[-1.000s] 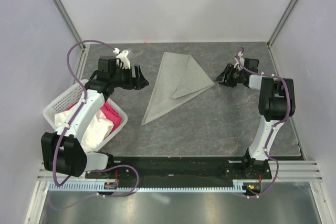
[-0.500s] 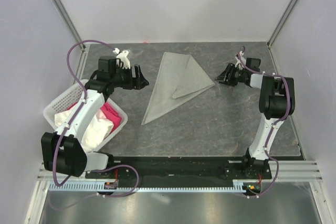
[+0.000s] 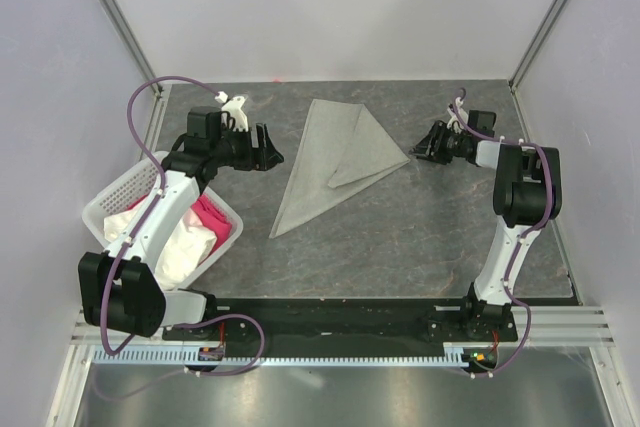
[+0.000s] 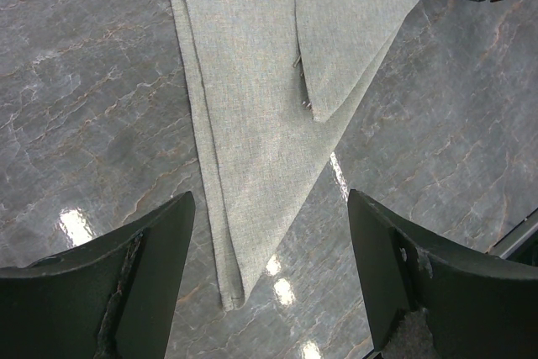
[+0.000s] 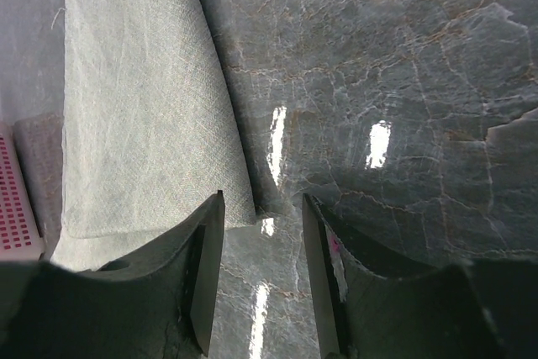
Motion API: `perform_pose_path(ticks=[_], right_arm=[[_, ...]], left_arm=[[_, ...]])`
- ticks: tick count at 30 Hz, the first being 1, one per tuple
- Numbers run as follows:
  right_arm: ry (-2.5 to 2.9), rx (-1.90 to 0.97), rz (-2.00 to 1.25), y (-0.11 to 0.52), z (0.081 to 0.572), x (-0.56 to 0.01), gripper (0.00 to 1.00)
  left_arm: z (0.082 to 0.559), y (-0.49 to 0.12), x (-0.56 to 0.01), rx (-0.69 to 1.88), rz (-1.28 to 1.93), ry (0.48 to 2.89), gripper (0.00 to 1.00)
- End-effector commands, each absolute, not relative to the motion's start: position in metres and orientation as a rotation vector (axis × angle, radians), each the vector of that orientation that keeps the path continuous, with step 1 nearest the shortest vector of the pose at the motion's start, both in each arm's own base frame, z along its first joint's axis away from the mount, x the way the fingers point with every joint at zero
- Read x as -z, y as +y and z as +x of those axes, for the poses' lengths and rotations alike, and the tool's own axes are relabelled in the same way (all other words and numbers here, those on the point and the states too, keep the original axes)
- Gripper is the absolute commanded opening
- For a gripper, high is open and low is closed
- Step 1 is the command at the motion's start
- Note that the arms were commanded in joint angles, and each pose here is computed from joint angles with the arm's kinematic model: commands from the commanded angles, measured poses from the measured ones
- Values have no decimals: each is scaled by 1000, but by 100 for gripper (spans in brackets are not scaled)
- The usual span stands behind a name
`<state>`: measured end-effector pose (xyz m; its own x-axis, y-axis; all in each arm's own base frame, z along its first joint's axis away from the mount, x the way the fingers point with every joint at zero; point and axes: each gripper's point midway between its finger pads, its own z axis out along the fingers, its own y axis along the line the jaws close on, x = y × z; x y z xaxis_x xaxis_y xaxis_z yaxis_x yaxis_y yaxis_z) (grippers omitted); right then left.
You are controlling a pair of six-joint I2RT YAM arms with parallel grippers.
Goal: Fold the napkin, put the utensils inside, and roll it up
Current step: Fold the napkin
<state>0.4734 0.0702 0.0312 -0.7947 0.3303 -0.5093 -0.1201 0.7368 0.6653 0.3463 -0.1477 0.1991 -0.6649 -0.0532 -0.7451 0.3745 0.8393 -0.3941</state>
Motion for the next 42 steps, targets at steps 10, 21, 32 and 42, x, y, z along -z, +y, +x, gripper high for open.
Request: perform_pose_path(ticks=[10,21,32,42], right_arm=[[2354,-993,75,96,458,-18,46],[2399,-896,149,89,451,-14,18],[2403,-786,264,78,419,-30,0],[2344,-337,669,3,369,-41,0]], left_arm=[[349,-152,-208,710,227,2171,81],[347,-154,-210,723,225,2168,81],[335,-168,-221,826,201,2137,80],[312,-194,-205,925,80,2134,79]])
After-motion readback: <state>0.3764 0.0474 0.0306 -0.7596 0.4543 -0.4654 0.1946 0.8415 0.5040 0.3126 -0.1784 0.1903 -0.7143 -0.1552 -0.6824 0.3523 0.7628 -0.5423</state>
